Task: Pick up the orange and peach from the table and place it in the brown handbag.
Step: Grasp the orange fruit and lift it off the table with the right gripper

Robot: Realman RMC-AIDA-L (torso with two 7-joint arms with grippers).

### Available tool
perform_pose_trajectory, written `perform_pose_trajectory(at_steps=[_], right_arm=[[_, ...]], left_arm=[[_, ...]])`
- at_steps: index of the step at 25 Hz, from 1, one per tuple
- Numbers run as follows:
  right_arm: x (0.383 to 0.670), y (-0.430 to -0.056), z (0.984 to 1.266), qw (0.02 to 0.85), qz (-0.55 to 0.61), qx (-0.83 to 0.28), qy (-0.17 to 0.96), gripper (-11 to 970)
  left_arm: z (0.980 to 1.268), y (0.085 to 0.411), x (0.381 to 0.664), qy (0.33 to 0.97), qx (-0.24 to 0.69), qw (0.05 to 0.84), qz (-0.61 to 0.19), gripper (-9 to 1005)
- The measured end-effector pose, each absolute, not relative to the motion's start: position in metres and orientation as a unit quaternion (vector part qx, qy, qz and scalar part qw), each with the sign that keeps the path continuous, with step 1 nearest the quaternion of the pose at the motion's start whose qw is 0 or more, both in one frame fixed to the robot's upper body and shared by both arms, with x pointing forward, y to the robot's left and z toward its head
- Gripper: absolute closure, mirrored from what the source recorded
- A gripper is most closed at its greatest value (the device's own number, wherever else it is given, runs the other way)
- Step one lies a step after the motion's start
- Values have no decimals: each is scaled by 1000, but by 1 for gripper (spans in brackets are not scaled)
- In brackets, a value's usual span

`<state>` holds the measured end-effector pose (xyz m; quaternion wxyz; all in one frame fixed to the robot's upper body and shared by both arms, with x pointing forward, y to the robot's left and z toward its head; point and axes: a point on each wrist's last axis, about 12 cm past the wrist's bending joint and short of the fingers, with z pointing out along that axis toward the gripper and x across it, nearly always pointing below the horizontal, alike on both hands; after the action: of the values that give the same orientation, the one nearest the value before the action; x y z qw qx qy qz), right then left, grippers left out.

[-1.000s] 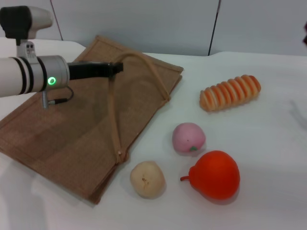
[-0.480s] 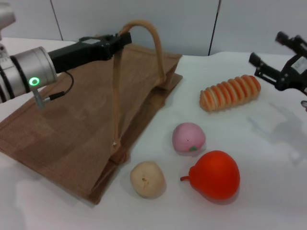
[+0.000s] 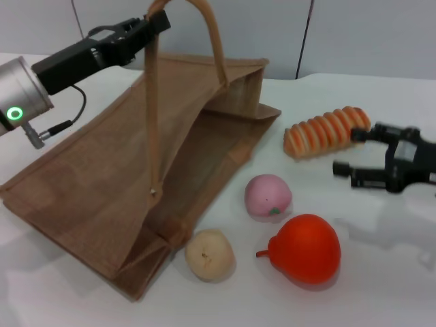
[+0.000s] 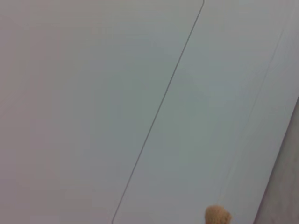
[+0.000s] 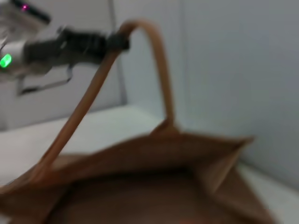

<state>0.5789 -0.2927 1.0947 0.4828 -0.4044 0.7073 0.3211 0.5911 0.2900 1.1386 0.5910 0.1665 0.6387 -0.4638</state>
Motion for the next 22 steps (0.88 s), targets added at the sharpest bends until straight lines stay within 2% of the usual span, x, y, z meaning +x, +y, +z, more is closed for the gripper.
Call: perform_pose_trajectory(at_steps=[8, 22], right_arm=[[573, -286, 1090, 360, 341, -440, 748, 115], [571, -258, 1084, 279, 358, -476, 753, 116]], left_arm=[[1139, 300, 586, 631, 154, 604, -463, 884], [1142, 299, 586, 623, 155, 608, -468, 884]])
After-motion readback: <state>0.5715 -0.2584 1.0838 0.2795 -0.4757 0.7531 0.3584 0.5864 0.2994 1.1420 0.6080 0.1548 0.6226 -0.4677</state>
